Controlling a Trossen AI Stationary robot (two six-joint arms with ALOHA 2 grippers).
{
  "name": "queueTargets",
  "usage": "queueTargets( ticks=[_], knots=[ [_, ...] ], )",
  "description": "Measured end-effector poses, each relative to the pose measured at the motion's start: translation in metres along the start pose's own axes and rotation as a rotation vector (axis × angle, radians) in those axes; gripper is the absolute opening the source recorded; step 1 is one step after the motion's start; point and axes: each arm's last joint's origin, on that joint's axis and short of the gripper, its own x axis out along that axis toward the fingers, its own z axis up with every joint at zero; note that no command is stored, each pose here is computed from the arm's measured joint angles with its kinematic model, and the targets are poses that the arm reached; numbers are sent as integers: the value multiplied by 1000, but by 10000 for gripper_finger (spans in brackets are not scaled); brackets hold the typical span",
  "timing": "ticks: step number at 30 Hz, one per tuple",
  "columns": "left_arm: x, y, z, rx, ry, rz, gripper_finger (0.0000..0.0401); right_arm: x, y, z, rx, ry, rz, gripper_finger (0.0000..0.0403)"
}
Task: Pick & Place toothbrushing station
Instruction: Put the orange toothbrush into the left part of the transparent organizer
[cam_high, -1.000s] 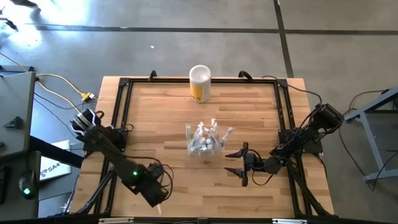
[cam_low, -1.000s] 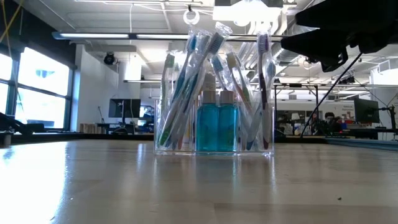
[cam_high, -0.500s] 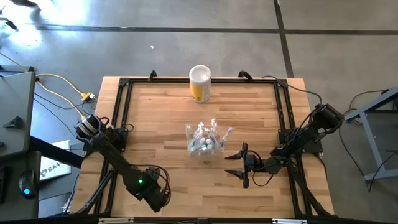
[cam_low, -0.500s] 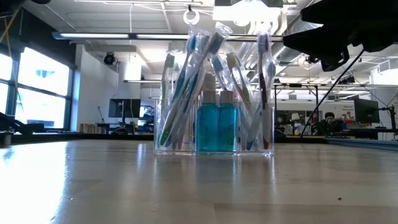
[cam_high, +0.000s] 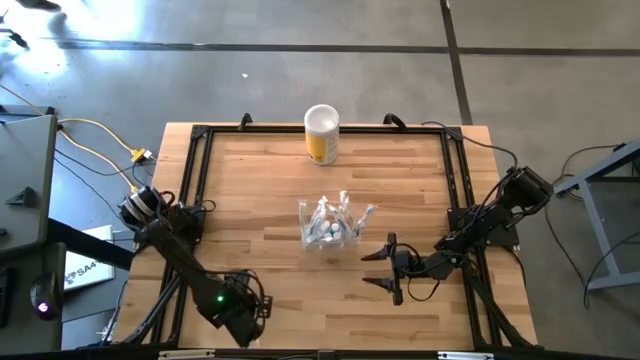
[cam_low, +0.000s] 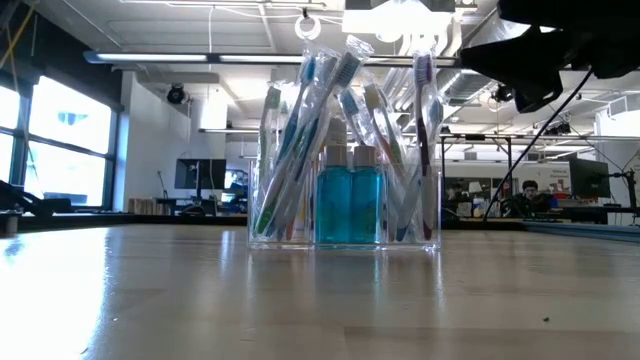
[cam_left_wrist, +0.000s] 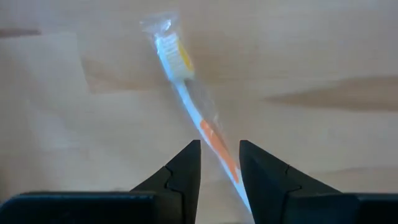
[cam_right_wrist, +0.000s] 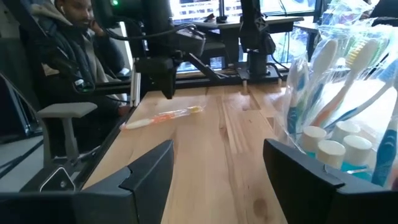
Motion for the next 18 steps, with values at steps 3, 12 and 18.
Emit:
queueTargets(
  ticks=[3,12,18],
  knots=[
    [9,2,1,-7,6,-8,103,0,0,0,0,0,1,240],
    [41,11,6,-27,65,-26,103,0,0,0,0,1,0,240],
    [56,20,12,-43,99,5,103,0,0,0,-1,1,-1,240]
  ],
)
